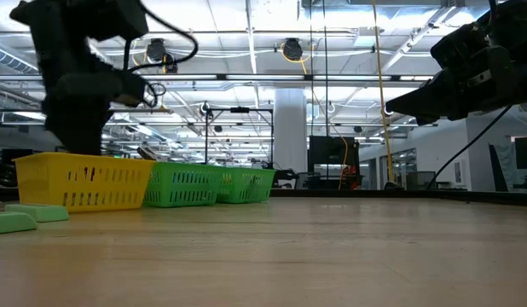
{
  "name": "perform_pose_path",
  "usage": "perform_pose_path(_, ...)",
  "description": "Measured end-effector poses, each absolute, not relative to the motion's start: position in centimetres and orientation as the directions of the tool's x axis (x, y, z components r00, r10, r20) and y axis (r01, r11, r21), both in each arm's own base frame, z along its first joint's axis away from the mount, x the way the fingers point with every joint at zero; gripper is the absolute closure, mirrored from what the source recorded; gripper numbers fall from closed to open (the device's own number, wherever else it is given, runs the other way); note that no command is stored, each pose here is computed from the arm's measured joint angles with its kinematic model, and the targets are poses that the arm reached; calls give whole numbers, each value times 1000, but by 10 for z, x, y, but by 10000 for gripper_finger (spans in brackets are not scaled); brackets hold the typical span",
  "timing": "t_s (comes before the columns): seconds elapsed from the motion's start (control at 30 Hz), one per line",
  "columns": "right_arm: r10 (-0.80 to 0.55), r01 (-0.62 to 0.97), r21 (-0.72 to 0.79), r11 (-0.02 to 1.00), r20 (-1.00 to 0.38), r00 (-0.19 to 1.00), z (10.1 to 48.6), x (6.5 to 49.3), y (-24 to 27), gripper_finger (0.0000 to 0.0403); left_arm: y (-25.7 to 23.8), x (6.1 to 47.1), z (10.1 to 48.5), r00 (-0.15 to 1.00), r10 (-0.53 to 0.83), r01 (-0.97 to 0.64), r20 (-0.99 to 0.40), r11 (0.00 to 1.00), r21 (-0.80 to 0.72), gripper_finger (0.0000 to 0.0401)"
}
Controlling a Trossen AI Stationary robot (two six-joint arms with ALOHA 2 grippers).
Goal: Pick & Place School Supplies
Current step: Put the green eraser into the yellow bin
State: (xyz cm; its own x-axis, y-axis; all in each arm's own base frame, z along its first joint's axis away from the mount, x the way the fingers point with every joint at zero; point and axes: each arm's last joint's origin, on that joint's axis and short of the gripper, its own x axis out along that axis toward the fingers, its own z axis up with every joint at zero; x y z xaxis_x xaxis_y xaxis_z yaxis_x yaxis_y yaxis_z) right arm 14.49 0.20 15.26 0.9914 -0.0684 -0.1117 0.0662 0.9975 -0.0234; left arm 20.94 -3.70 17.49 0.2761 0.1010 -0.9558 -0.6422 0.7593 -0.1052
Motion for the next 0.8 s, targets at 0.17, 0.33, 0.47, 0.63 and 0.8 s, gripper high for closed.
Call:
perform_pose_path(0.17, -69, 67, -23, 998, -112, 991, 153, 145, 2, 394, -40, 223, 197, 349, 83, -576, -933, 805, -144, 315)
perform_pose_path(0.33, -69, 67, -23, 997, -112, 991, 153, 145, 2, 394, -49, 238, 227, 431, -50, -467, -901, 842, -270, 315)
perform_pose_path(0.47, -69, 66, -23, 998, -112, 991, 153, 145, 2, 394, -70, 245, 252, 494, -182, -357, -850, 850, -389, 315)
perform_pose_path(0.63, -69, 67, -23, 997, -112, 991, 152, 145, 2, 394, -108, 245, 258, 572, -285, -246, -769, 835, -492, 313)
perform_pose_path(0.8, -69, 67, -23, 997, -112, 991, 153, 145, 2, 394, -138, 244, 237, 545, -237, -296, -805, 844, -448, 272)
